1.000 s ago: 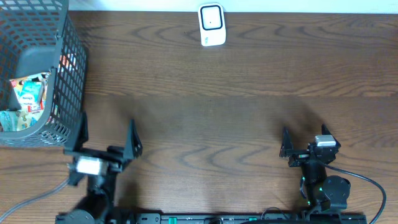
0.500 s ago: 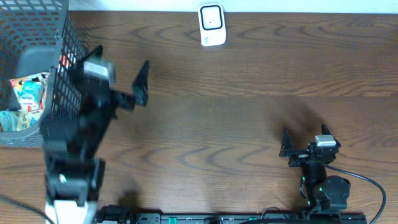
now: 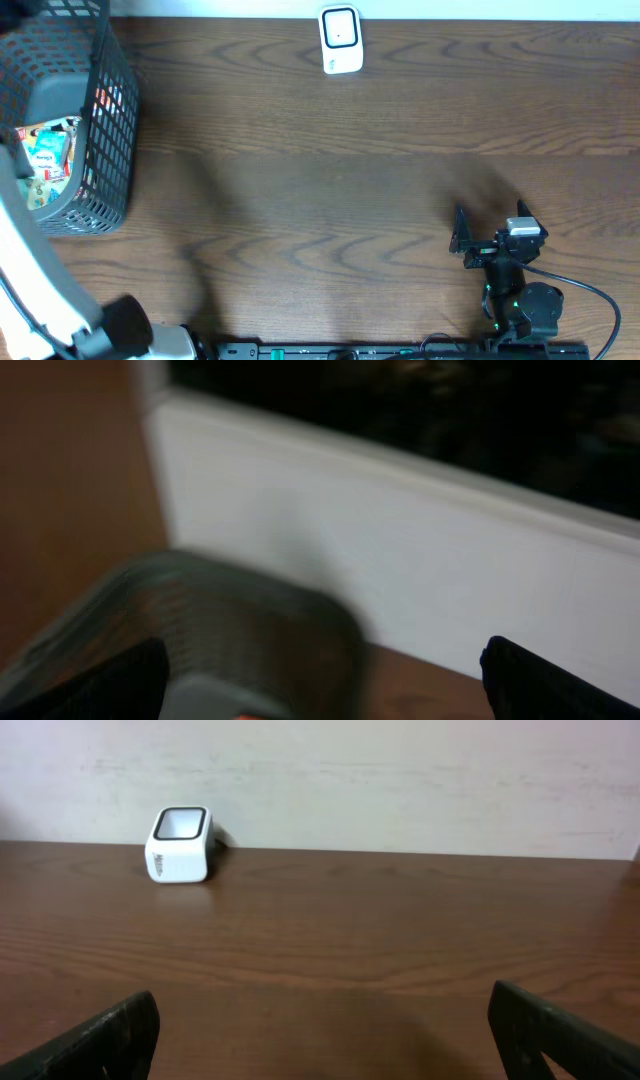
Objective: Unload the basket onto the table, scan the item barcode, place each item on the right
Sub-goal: 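Move the left gripper over the grey basket and lower inside, then grasp the green tissue pack inside the basket with the left gripper, then lift the tissue pack out and place it near the scanner, then regrasp the tissue pack and hold it under the scanner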
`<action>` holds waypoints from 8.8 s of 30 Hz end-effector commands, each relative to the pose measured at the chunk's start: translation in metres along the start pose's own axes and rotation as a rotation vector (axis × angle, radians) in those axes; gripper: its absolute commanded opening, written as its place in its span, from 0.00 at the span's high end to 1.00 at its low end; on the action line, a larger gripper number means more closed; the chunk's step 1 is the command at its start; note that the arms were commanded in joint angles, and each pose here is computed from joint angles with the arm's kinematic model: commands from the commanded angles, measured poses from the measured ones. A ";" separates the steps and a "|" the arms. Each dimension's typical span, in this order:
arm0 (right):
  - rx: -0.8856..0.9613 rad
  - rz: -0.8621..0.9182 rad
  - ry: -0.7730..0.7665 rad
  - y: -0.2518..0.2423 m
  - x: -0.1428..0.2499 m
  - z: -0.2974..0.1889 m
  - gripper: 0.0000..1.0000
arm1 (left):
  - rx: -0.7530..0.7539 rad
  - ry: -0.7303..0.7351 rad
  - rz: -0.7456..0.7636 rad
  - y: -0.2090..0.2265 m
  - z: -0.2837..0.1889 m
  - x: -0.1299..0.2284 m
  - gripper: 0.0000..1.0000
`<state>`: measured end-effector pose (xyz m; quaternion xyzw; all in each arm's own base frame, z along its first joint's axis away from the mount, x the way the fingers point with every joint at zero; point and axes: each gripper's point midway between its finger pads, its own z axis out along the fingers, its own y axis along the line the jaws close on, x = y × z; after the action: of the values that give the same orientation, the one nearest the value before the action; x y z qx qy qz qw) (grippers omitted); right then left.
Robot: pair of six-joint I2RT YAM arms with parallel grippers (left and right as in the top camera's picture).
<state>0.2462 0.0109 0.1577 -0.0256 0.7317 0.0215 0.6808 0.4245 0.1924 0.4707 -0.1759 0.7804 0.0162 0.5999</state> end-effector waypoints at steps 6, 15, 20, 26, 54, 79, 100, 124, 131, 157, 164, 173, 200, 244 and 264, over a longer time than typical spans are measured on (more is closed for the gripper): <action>-0.004 0.000 0.000 0.001 0.000 0.000 0.01 | -0.143 0.324 0.030 0.107 0.056 0.097 0.02; -0.004 0.000 0.000 0.001 0.000 0.000 0.01 | -0.205 0.650 0.046 0.145 0.099 0.212 0.05; -0.004 0.000 0.000 0.001 0.000 0.000 0.01 | -0.149 0.792 0.095 0.142 0.106 0.272 0.11; -0.004 0.000 0.000 0.001 0.000 0.000 0.01 | -0.257 0.903 0.197 0.156 0.108 0.328 0.11; -0.004 0.000 0.000 0.001 0.000 0.000 0.01 | -0.346 0.851 0.244 0.173 0.118 0.355 0.53; -0.004 0.000 0.000 0.001 0.000 0.000 0.01 | -0.343 0.776 0.139 0.184 0.110 0.334 0.46; -0.004 0.000 0.000 0.001 0.000 0.000 0.01 | -0.343 0.777 -0.003 0.201 0.098 0.347 0.78; -0.004 0.000 0.000 0.001 0.000 0.000 0.01 | -0.257 0.679 -0.015 0.180 0.096 0.315 0.69; -0.004 0.000 0.000 0.001 0.000 0.000 0.01 | -0.254 0.720 -0.028 0.182 0.098 0.331 0.68; -0.004 0.000 0.000 0.001 0.000 0.000 0.01 | -0.264 0.730 -0.057 0.194 0.095 0.336 0.92; -0.004 0.000 0.000 0.001 0.000 0.000 0.01 | -0.220 0.658 -0.084 0.182 0.096 0.312 0.93; -0.004 0.000 0.000 0.001 0.000 0.000 0.01 | -0.138 0.143 -0.198 0.135 0.066 0.139 0.93; -0.004 0.000 0.000 0.001 0.000 0.000 0.01 | 0.589 0.323 -0.317 -0.196 0.032 0.150 0.92; -0.004 0.000 0.000 0.001 0.000 0.000 0.01 | 0.385 0.793 0.121 -0.312 0.054 0.406 0.57; -0.004 0.000 0.000 0.001 0.000 0.000 0.01 | 0.322 0.961 0.203 -0.289 0.062 0.485 0.59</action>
<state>0.2462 0.0108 0.1578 -0.0254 0.7316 0.0214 0.6810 0.4692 -0.1872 0.0810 -0.0010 0.9648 -0.1444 0.2200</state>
